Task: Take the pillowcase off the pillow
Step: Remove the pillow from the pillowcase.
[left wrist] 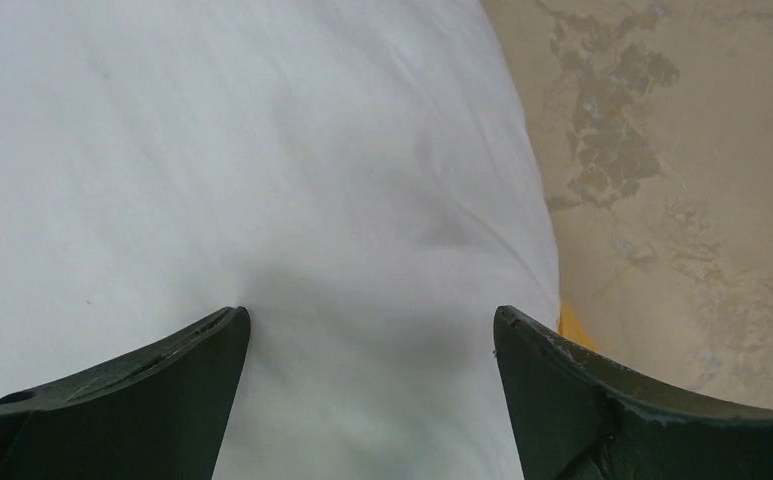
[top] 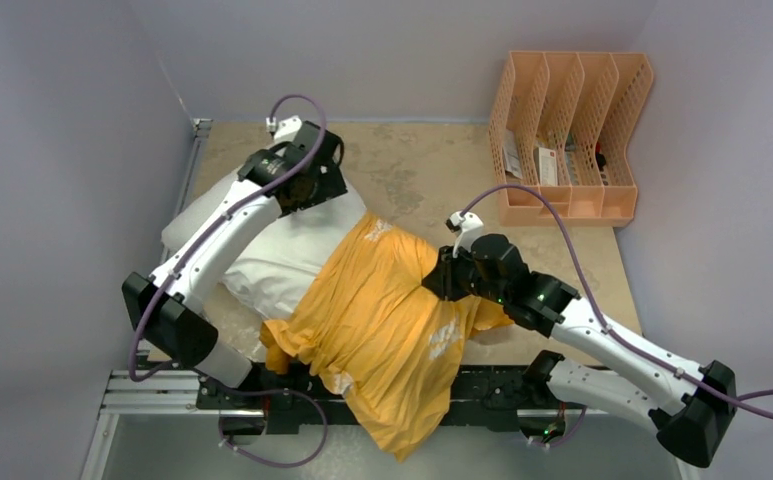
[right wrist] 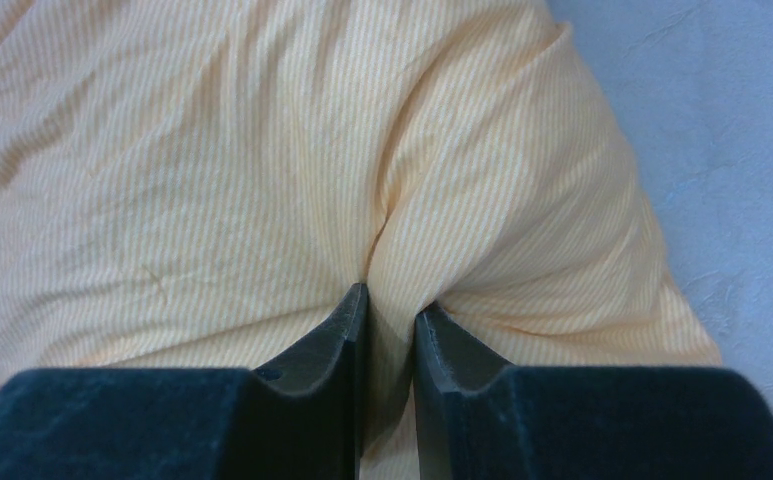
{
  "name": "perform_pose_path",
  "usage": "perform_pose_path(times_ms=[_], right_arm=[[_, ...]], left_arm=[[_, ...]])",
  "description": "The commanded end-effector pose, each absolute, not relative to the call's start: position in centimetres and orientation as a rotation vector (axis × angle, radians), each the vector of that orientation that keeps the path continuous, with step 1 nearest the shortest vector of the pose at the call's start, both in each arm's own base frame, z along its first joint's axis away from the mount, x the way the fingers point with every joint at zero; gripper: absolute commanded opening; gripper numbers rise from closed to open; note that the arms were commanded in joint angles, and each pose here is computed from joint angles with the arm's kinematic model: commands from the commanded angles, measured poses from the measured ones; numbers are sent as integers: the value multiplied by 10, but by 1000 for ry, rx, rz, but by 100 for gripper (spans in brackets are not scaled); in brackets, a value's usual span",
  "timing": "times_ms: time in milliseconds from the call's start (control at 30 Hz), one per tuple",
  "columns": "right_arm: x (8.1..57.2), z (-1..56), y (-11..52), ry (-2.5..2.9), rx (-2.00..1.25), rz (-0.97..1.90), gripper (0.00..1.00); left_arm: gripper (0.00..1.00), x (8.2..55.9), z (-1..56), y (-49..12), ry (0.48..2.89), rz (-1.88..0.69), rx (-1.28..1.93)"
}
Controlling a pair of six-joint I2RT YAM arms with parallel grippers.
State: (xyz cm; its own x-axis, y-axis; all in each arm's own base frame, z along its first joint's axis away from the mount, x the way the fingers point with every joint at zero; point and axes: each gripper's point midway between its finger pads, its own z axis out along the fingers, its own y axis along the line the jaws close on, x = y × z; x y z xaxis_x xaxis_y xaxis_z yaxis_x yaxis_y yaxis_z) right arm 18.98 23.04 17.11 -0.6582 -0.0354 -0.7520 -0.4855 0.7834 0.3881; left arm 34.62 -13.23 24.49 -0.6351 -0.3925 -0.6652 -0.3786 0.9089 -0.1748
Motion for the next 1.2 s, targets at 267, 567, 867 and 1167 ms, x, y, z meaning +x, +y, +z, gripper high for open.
perform_pose_path(times_ms=[267, 567, 867, 1167], right_arm=[[187, 207, 223, 2083, -507, 703, 31], [198, 214, 171, 2253, -204, 489, 83], [218, 223, 250, 2246, -451, 918, 91], [194, 209, 202, 2280, -253, 781, 13]], left_arm=[[60, 313, 123, -151, 2541, 187, -262], [0, 296, 129, -130, 2490, 180, -271], [0, 282, 153, -126, 2401, 42, -356], [0, 283, 181, -82, 2222, 123, -584]])
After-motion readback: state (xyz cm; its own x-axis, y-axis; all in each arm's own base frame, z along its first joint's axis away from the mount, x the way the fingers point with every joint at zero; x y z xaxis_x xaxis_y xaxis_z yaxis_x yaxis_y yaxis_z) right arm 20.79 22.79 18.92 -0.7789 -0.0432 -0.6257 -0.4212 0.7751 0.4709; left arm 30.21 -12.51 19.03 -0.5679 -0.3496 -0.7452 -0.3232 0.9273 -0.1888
